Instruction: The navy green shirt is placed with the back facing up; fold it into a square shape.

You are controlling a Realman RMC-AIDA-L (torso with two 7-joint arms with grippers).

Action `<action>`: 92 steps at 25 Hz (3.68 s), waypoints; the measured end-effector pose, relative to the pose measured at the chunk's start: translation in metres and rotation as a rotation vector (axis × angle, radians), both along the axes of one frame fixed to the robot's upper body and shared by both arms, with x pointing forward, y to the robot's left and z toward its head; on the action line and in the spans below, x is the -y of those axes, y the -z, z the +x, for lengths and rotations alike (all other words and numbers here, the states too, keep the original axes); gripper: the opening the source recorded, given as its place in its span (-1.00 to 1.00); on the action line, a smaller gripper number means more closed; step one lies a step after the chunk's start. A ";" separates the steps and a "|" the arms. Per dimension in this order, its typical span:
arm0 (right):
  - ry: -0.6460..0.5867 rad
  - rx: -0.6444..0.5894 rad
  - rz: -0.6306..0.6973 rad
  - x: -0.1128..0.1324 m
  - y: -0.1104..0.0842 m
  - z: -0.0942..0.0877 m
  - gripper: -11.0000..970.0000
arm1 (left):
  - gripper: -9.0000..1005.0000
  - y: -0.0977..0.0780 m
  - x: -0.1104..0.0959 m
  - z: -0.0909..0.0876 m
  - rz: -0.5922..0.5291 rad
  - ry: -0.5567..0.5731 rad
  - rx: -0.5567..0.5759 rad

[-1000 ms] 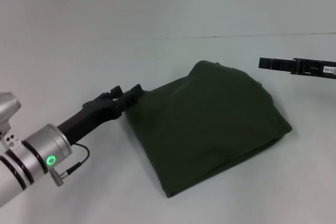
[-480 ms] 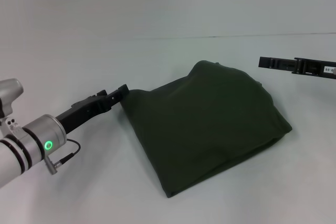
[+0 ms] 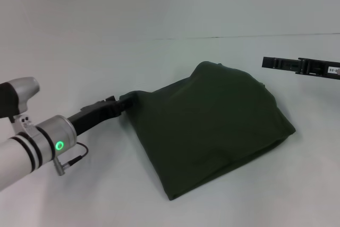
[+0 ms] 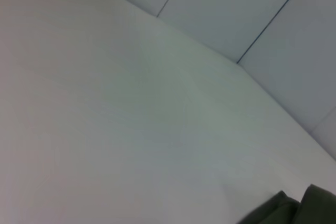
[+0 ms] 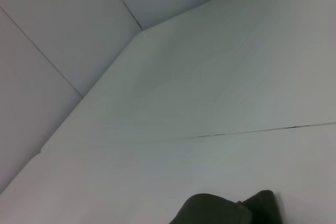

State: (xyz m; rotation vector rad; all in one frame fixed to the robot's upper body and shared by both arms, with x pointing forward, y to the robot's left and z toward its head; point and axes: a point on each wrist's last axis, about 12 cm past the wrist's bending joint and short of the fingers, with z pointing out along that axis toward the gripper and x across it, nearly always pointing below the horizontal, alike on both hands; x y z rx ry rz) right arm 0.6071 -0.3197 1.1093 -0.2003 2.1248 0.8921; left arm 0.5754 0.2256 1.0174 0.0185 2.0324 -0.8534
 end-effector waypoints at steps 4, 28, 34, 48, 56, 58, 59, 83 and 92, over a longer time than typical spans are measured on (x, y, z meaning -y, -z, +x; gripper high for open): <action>0.002 0.000 0.001 0.000 0.000 0.000 0.87 | 0.58 0.001 0.008 0.002 0.017 0.024 -0.013; 0.025 -0.006 -0.003 0.005 0.003 -0.002 0.86 | -0.02 -0.004 0.014 0.009 0.031 0.055 -0.013; 0.026 -0.007 -0.003 0.005 0.004 -0.003 0.86 | -0.33 -0.004 0.015 0.009 0.031 0.060 -0.018; 0.024 -0.009 0.001 0.003 0.005 -0.003 0.86 | -0.92 -0.012 0.016 0.017 0.034 0.059 0.002; 0.017 -0.005 0.004 0.000 0.007 -0.004 0.86 | -0.92 -0.030 0.023 0.036 0.053 0.090 0.042; 0.015 -0.004 0.005 -0.002 0.007 -0.004 0.86 | -0.92 -0.035 0.024 0.041 0.059 0.089 0.056; 0.014 -0.003 0.006 -0.002 0.008 -0.004 0.86 | -0.92 -0.037 0.023 0.043 0.062 0.087 0.062; 0.020 0.015 -0.005 -0.014 0.018 -0.007 0.86 | -0.92 -0.072 0.041 0.082 0.165 0.064 0.142; 0.036 0.021 -0.011 -0.013 0.017 -0.005 0.86 | -0.75 -0.069 0.037 0.081 0.162 0.035 0.132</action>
